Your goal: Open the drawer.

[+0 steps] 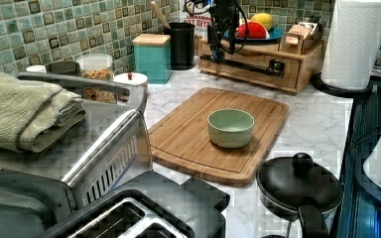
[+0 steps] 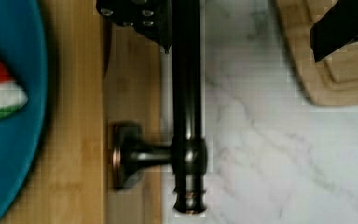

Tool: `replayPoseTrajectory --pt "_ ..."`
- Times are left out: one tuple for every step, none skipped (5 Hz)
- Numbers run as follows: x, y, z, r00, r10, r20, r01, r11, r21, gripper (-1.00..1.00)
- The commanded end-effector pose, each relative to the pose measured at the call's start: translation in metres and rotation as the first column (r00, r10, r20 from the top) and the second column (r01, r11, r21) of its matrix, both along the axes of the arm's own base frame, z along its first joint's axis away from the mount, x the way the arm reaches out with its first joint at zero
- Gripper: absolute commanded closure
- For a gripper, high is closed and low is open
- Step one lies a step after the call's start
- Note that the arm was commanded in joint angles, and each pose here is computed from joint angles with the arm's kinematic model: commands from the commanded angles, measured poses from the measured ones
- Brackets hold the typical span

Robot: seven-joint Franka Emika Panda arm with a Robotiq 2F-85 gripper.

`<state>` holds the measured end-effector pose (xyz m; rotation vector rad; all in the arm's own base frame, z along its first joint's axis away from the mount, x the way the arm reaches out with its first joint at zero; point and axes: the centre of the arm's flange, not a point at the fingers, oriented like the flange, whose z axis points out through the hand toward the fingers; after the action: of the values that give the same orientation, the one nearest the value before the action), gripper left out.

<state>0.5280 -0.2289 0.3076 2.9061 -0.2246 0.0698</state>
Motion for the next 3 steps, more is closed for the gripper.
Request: replayPoseTrajectory --pt "-0.017 -0.045 -0.009 0.999 -0.034 -0.026 0.035 0.998 0.056 -1.0" --pt "-0.028 -0.043 -0.018 0.998 -0.062 -0.014 0.062 0.998 0.028 -1.0" --pt "-0.034 -0.062 -0.032 0.999 -0.042 -0.014 0.042 0.999 -0.003 -1.0"
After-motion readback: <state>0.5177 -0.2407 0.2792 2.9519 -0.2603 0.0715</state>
